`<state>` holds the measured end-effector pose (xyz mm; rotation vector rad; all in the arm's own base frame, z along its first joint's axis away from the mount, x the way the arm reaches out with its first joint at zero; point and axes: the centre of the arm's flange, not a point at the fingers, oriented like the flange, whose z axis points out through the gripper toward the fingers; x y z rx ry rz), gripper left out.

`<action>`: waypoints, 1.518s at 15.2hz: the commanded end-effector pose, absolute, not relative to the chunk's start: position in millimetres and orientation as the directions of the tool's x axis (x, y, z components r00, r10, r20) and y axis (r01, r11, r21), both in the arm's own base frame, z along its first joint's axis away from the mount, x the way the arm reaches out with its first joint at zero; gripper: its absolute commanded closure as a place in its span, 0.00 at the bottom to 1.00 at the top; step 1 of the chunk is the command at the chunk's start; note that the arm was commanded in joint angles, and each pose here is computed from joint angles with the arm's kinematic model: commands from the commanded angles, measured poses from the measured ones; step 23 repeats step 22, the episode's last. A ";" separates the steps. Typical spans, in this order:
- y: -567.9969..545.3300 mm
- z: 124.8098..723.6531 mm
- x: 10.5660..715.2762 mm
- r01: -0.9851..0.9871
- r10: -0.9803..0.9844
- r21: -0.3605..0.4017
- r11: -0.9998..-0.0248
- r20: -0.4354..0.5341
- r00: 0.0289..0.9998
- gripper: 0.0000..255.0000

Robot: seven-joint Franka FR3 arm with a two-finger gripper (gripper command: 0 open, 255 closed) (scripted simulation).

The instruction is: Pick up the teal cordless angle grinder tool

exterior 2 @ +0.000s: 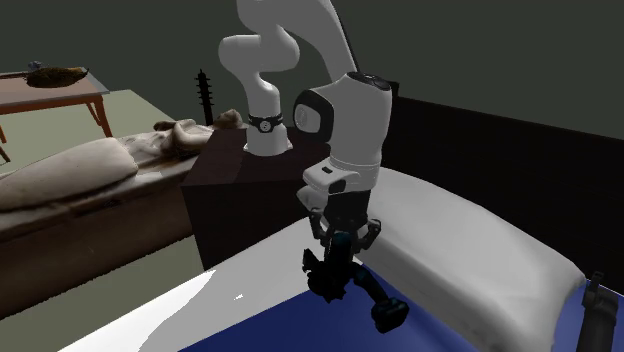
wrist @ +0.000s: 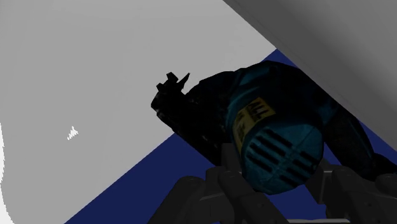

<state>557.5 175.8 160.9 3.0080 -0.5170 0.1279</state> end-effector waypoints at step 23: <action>176.1 240.8 557.6 -0.335 -0.328 0.071 -0.939 0.096 0.940 1.00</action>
